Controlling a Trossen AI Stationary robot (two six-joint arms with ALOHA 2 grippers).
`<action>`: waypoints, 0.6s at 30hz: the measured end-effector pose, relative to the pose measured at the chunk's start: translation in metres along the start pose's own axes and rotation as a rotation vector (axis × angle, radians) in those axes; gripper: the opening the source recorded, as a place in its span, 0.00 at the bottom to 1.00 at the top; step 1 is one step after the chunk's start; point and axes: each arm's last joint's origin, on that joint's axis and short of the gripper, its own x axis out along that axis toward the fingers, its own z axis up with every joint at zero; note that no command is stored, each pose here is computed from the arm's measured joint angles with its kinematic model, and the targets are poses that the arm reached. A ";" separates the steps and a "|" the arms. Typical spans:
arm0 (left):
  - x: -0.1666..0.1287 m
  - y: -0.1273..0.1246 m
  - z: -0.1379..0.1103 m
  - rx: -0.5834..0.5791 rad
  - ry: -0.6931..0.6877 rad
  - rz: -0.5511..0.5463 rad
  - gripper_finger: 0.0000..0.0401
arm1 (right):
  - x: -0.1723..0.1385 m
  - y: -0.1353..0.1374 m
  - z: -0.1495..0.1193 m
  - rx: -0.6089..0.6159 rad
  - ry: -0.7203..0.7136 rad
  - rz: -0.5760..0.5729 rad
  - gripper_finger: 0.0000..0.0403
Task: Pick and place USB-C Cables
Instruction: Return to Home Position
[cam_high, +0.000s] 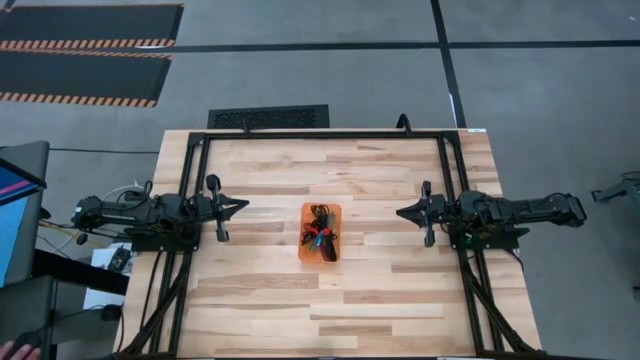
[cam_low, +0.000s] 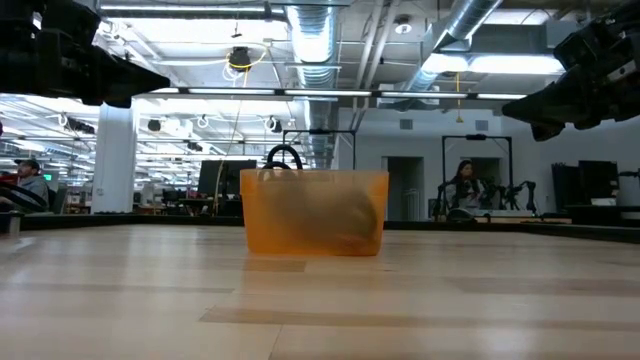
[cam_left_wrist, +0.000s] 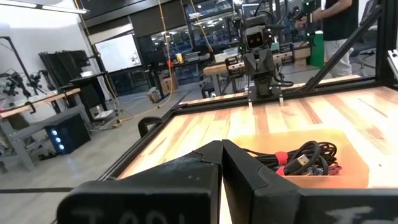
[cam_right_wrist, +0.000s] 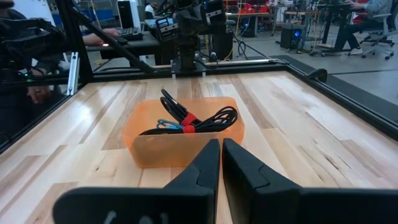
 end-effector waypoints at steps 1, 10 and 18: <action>0.000 0.000 0.000 0.003 0.000 0.000 0.00 | 0.000 0.000 0.000 0.000 0.000 0.000 0.11; 0.000 0.000 0.000 0.005 0.000 0.000 0.00 | 0.000 0.000 0.000 0.000 0.000 0.000 0.11; 0.000 0.000 0.000 0.001 0.000 0.000 0.00 | 0.000 0.000 0.000 0.000 0.001 0.000 0.11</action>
